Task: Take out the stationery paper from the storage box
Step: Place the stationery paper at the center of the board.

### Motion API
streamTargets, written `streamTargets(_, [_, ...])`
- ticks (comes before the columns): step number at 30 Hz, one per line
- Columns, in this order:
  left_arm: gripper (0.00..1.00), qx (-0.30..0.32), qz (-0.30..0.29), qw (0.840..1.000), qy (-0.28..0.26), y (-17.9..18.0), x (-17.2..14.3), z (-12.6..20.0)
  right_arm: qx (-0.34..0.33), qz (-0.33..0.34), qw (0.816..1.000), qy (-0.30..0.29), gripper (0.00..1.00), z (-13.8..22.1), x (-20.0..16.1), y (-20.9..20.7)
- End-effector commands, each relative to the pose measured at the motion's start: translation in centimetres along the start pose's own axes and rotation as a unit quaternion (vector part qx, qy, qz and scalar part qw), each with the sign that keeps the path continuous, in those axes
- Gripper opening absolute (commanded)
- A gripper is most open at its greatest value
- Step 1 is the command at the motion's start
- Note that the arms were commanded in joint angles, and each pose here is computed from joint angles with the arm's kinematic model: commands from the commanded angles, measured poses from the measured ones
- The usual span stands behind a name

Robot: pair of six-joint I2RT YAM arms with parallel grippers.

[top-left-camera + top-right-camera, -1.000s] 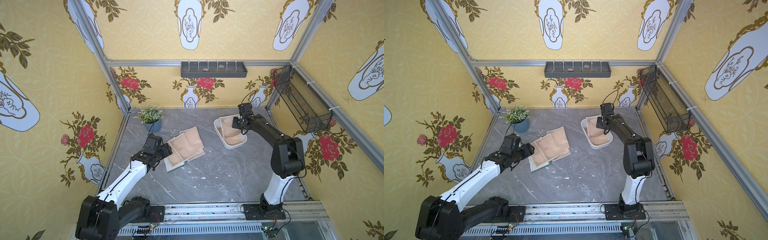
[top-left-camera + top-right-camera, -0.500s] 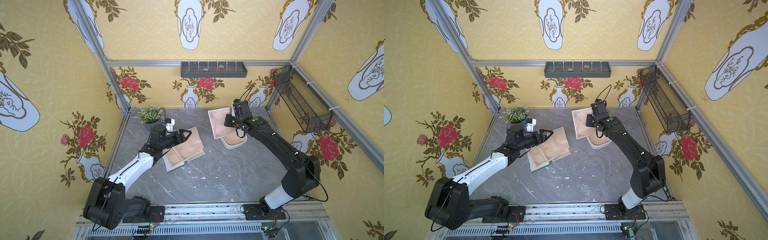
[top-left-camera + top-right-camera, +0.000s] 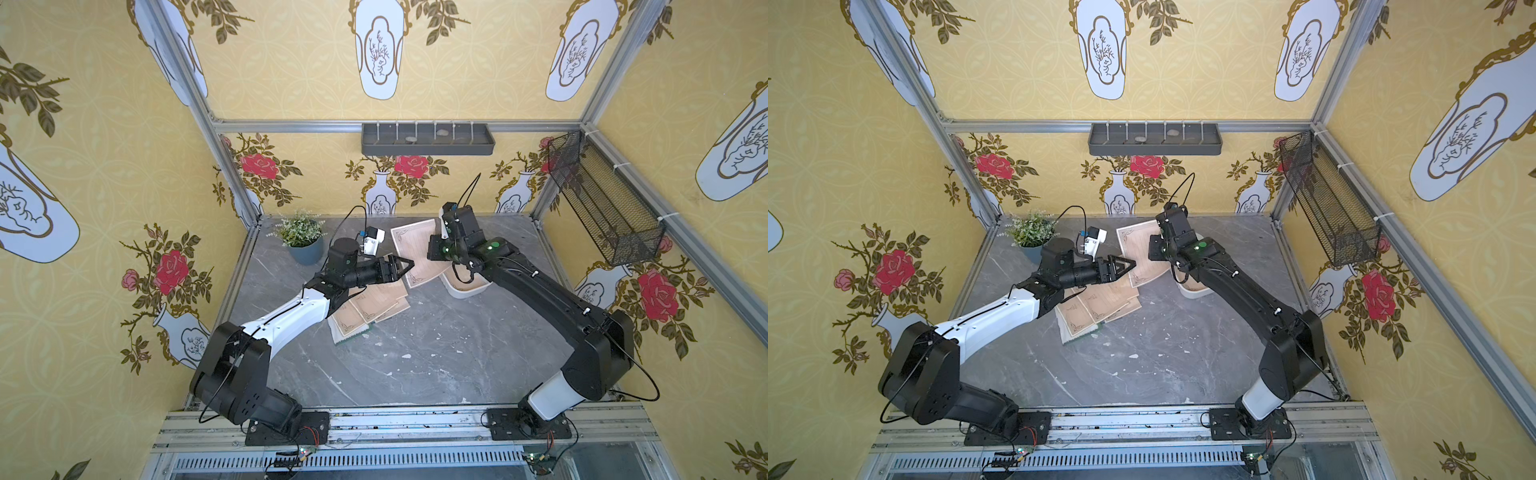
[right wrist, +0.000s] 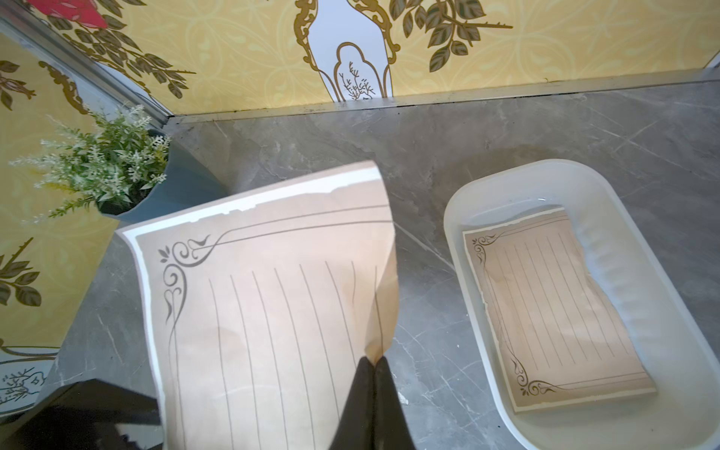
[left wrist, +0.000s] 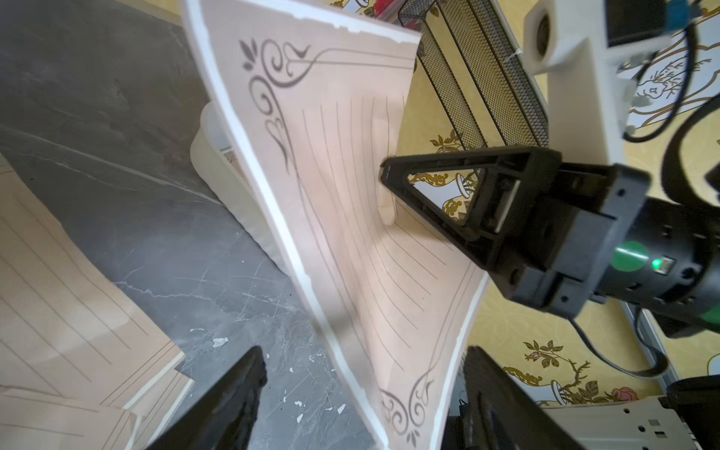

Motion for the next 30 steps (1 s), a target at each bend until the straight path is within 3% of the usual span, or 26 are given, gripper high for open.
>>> streamTargets(1, [0.81, -0.012, -0.014, 1.0, 0.006, -0.3, 0.0, -0.6, 0.018, -0.003, 1.0, -0.01, 0.01, 0.8, 0.6, 0.8])
streamTargets(4, [0.71, -0.017, -0.015, 1.0, 0.011, -0.5, 0.1, -0.9, 0.015, 0.0, 1.0, -0.011, 0.01, 0.8, 0.5, 1.0])
streamTargets(6, [0.4, -0.021, -0.018, 1.0, 0.011, -0.6, 0.2, -1.0, 0.007, 0.001, 1.0, -0.009, 0.01, 0.7, 0.3, 0.8])
streamTargets(8, [0.18, -0.015, -0.019, 1.0, 0.006, -0.6, 0.3, -0.8, 0.005, 0.001, 1.0, -0.007, 0.01, 0.7, 0.2, 0.7])
streamTargets(12, [0.0, -0.001, -0.021, 1.0, 0.003, -0.3, 0.1, -0.5, 0.007, 0.002, 1.0, -0.006, 0.01, 0.8, -0.1, 0.8])
streamTargets(14, [0.0, 0.001, -0.023, 1.0, 0.002, -0.4, 0.1, -0.3, 0.007, 0.003, 1.0, -0.006, 0.03, 0.9, -0.1, 0.7])
streamTargets(15, [0.0, 0.002, -0.023, 1.0, 0.001, -0.4, 0.0, -0.2, 0.005, 0.004, 1.0, -0.004, 0.1, 0.9, -0.2, 0.7])
streamTargets(17, [0.0, 0.007, -0.025, 1.0, 0.0, -0.4, -0.1, 0.1, -0.003, 0.005, 1.0, -0.007, 0.4, 1.6, -0.1, 0.4])
streamTargets(19, [0.0, 0.012, -0.024, 1.0, -0.002, -0.5, -0.2, 0.6, -0.01, 0.008, 1.0, -0.02, 0.63, 2.6, 0.1, 0.0])
streamTargets(23, [0.0, 0.002, -0.061, 0.998, 0.013, -1.5, -0.8, 1.6, 0.012, 0.006, 0.998, -0.068, 0.89, 6.4, 1.1, -1.3])
streamTargets(25, [0.0, -0.021, -0.071, 0.997, 0.031, -2.3, -1.4, 2.0, 0.086, -0.008, 0.992, -0.096, 0.95, 8.4, 1.6, -2.3])
streamTargets(27, [0.0, -0.064, -0.081, 0.993, 0.058, -3.5, -2.0, 2.3, 0.214, -0.013, 0.969, -0.119, 0.99, 10.7, 1.6, -2.9])
streamTargets(30, [0.0, -0.119, -0.093, 0.985, 0.088, -5.2, -2.7, 2.8, 0.404, 0.006, 0.903, -0.146, 0.99, 14.5, 0.8, -3.0])
Point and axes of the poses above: each gripper's point midway between its finger pads, its own z axis back along the fingers, its own y axis along the line the jaws close on, x = y × z, the point moved 5 cm from there along z, back along the fingers, and after that the axes turned 4 degrees about z, right-handed, at the moved point
